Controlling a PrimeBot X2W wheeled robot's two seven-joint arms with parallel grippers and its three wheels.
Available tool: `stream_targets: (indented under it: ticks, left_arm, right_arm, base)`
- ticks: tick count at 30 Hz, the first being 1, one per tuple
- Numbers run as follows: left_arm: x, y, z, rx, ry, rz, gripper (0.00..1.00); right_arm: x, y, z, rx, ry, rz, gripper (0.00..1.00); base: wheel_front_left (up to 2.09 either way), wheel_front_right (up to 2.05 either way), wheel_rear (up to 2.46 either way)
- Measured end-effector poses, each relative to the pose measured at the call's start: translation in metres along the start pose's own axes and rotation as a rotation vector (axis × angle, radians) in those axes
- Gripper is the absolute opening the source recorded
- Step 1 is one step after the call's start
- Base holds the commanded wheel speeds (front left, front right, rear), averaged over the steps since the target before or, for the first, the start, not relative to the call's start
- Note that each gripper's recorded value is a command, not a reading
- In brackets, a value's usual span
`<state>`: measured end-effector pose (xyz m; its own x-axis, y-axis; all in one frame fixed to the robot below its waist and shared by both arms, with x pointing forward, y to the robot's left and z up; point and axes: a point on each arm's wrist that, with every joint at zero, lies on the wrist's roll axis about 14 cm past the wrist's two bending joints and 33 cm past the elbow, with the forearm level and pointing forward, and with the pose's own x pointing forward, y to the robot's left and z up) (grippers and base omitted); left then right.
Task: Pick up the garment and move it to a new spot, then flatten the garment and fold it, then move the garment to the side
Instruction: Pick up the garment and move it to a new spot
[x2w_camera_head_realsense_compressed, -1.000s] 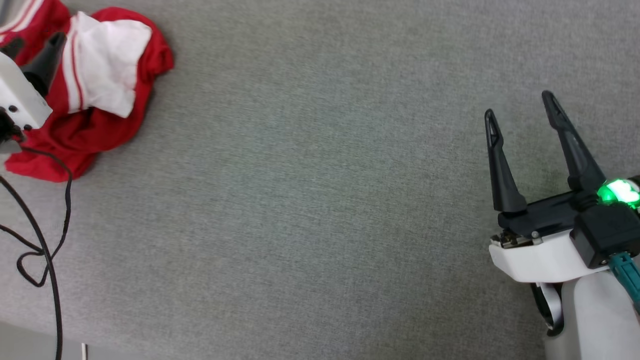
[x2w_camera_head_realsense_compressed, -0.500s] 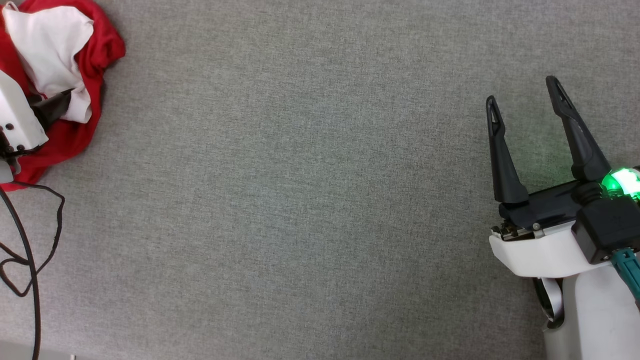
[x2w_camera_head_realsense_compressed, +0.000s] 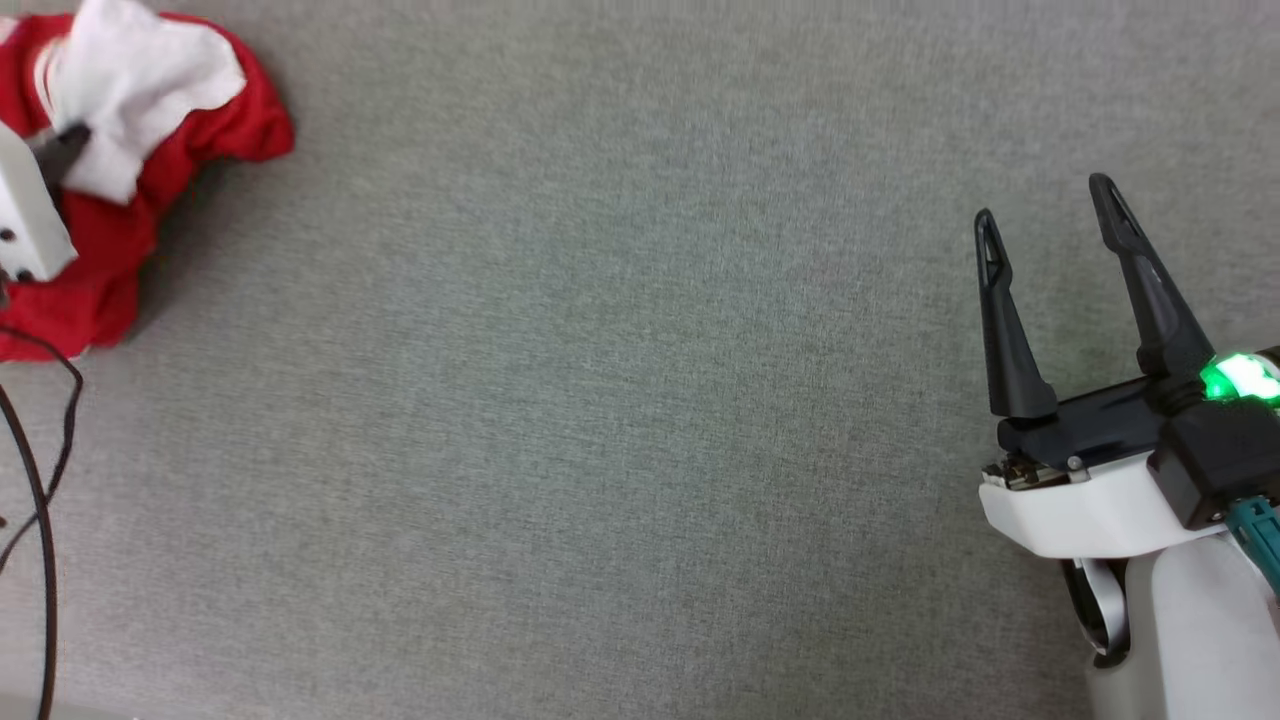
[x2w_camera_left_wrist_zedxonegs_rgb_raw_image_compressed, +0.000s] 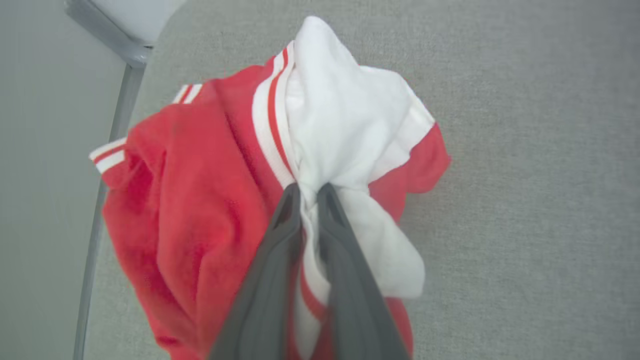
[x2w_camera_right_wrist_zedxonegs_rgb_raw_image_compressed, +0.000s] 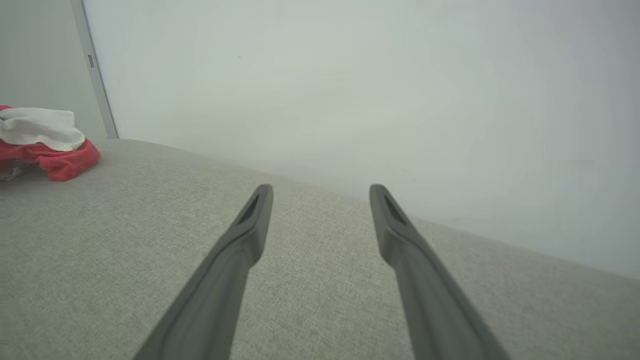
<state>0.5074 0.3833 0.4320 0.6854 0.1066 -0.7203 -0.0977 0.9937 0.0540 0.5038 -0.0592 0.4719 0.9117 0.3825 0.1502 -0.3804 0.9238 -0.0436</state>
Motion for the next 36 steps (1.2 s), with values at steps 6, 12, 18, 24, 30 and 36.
stream_targets:
  ticks: [6, 12, 18, 24, 30, 36]
  left_arm:
    - [-0.038, -0.028, 0.058, 0.151, -0.192, -0.068, 0.0]
    - [-0.076, -0.112, 0.098, 0.343, -0.359, -0.254, 0.0]
    - [-0.085, -0.197, 0.099, 0.476, -0.405, -0.434, 0.0]
    - [-0.096, -0.296, 0.08, 0.608, -0.425, -0.659, 0.0]
    - [-0.112, -0.383, 0.047, 0.702, -0.426, -0.885, 0.0]
    - [-0.124, -0.441, -0.004, 0.756, -0.365, -1.069, 0.0]
  right_arm:
    - [-0.006, 0.001, 0.028, 0.012, -0.046, -0.007, 1.0]
    - [-0.021, -0.011, 0.06, 0.018, -0.096, -0.049, 1.0]
    - [-0.037, -0.032, 0.075, 0.005, -0.112, -0.113, 1.0]
    - [-0.057, -0.056, 0.083, -0.016, -0.112, -0.19, 1.0]
    - [-0.075, -0.08, 0.088, -0.041, -0.104, -0.264, 1.0]
    - [-0.089, -0.099, 0.087, -0.059, -0.089, -0.325, 1.0]
  base:
    - [0.0, 0.0, 0.0]
    - [0.0, 0.0, 0.0]
    - [0.0, 0.0, 0.0]
    - [0.0, 0.0, 0.0]
    - [0.0, 0.0, 0.0]
    - [0.0, 0.0, 0.0]
